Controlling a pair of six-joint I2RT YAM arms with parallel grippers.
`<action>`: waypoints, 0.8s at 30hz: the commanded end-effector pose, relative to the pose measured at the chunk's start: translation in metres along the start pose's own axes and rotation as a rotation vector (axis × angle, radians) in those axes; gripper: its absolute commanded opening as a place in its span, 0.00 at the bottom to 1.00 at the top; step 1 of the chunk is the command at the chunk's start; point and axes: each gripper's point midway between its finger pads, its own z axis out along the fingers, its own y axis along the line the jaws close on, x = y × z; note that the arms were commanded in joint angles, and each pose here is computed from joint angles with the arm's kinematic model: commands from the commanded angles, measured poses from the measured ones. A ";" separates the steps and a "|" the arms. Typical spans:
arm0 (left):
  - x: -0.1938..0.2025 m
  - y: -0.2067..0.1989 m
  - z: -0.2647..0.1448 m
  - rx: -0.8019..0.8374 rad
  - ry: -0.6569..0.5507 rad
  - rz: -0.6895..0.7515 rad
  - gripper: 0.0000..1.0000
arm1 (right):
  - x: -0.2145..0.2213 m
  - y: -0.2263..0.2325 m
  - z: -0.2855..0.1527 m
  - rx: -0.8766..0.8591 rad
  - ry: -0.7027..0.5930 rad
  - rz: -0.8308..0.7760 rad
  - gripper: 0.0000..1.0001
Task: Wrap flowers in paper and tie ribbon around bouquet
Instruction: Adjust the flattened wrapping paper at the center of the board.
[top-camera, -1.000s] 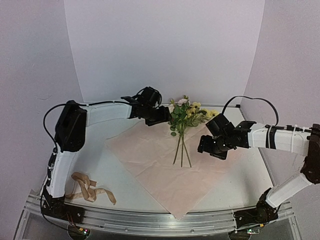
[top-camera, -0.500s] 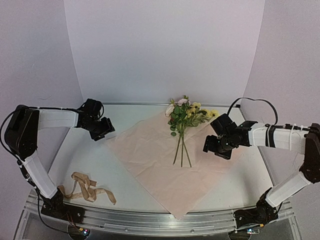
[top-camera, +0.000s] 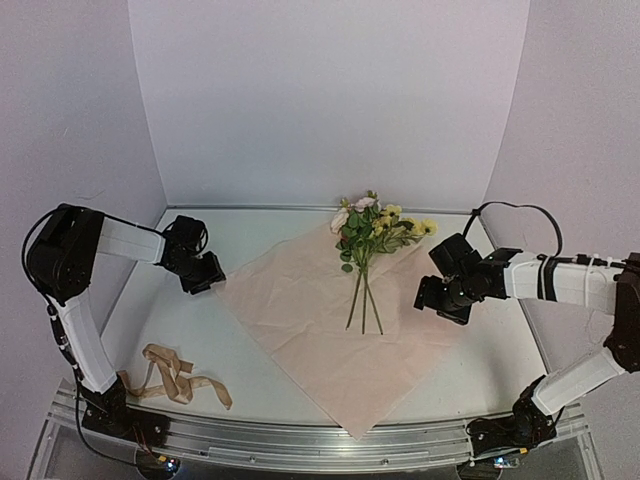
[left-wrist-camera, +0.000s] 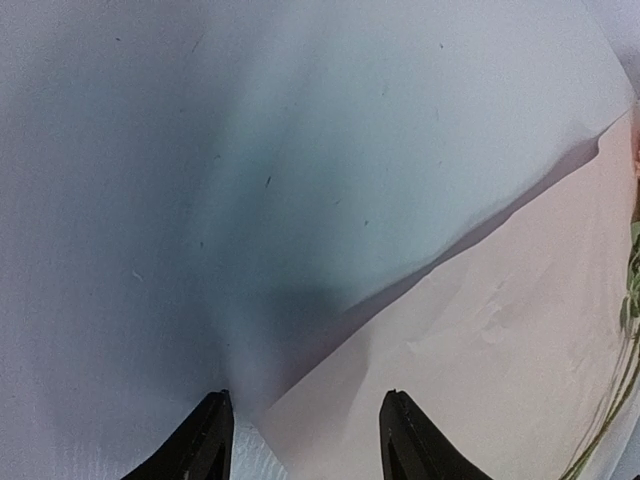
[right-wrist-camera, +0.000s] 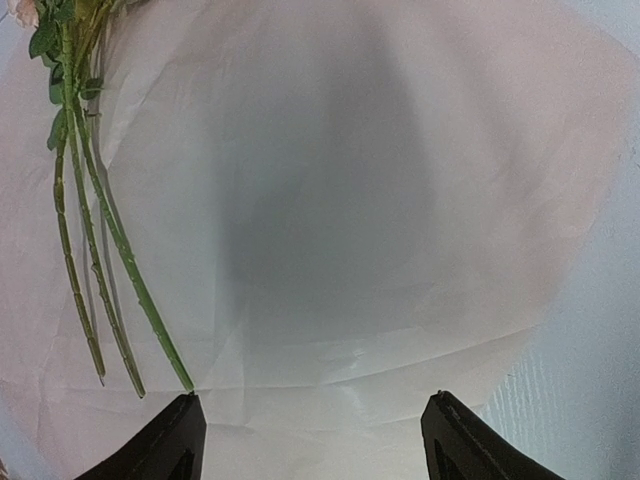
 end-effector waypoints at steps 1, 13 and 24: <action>-0.020 -0.013 0.006 0.041 -0.037 0.003 0.44 | -0.007 -0.003 -0.006 -0.005 -0.039 0.017 0.77; -0.022 0.007 -0.009 -0.034 -0.047 -0.029 0.00 | -0.010 -0.003 -0.006 -0.002 -0.046 0.015 0.76; -0.027 0.050 -0.039 -0.099 -0.069 -0.074 0.00 | -0.006 0.006 -0.004 -0.029 -0.001 -0.025 0.76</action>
